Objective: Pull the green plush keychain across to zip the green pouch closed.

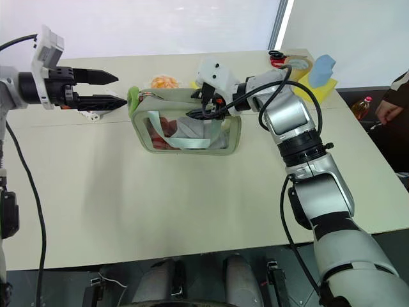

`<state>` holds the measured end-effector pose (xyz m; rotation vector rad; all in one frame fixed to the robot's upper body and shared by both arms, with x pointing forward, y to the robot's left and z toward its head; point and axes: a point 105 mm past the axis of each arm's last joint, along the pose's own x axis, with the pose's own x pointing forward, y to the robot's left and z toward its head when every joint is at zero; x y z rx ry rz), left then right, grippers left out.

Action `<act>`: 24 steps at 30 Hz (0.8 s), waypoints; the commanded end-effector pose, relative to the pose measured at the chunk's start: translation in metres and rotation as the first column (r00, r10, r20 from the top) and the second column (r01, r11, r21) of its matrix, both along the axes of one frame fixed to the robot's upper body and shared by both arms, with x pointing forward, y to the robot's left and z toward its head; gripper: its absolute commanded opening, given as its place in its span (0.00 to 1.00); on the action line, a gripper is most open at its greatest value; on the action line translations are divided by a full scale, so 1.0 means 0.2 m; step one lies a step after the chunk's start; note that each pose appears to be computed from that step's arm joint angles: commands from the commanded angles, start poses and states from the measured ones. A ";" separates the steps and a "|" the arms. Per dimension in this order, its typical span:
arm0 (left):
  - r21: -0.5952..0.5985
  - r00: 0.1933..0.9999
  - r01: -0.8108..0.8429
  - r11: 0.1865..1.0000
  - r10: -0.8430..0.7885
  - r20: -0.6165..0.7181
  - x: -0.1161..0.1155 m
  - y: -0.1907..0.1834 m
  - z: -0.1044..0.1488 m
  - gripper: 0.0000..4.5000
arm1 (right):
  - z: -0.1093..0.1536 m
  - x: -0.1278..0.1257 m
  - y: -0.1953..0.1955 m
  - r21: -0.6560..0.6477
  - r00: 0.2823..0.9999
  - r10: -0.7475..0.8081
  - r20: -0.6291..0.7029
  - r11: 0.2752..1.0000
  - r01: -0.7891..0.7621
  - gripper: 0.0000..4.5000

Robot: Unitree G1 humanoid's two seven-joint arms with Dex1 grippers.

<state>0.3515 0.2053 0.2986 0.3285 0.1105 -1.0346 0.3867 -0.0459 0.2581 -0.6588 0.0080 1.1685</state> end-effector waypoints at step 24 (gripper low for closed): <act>0.003 0.997 -0.052 0.999 0.052 0.058 -0.04 0.06 0.08 1.00 | 0.03 -0.18 0.08 -0.023 0.984 0.177 0.013 0.984 -0.177 0.00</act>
